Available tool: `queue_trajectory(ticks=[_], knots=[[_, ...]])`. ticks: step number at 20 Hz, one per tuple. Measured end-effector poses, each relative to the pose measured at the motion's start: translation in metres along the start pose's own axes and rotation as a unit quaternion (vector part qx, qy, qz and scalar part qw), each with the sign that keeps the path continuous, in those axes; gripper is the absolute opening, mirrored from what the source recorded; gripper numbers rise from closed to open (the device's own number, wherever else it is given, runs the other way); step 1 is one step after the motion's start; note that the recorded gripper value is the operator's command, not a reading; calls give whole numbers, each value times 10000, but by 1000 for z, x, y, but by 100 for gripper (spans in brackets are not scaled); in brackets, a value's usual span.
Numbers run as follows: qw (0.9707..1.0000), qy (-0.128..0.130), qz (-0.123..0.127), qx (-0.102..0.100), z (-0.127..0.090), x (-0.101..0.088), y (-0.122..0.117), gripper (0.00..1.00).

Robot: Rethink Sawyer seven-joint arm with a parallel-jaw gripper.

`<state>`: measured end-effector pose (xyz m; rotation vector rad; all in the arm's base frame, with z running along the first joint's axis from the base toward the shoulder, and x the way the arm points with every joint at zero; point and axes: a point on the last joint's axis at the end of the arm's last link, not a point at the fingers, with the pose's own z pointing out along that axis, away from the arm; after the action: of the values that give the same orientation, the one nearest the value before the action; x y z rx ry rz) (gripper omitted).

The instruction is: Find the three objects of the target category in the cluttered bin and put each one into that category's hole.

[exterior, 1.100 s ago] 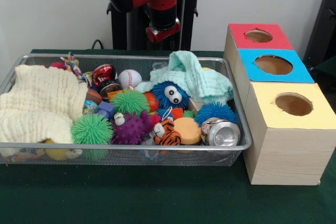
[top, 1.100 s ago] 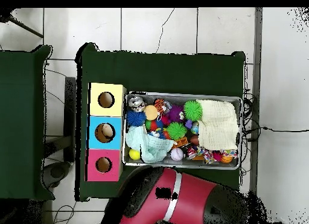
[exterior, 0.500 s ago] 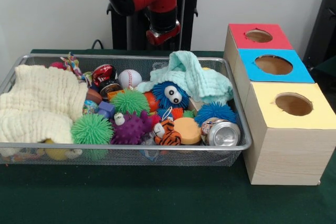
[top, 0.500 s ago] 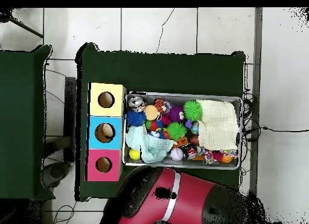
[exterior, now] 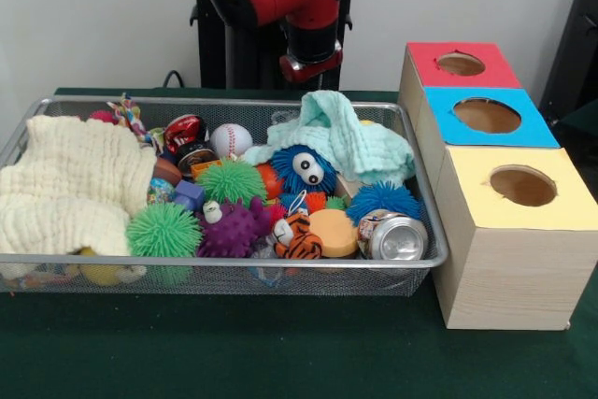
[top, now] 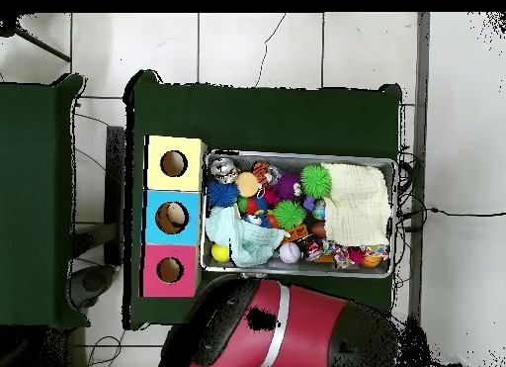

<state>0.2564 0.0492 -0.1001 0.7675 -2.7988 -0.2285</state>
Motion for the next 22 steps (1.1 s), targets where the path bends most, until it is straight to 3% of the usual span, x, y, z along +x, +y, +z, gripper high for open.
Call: queue_trajectory(ticks=[9,22], knots=[[9998,76,186,-13,3,-14,18,100],[10000,-38,66,-25,3,-18,28,100]])
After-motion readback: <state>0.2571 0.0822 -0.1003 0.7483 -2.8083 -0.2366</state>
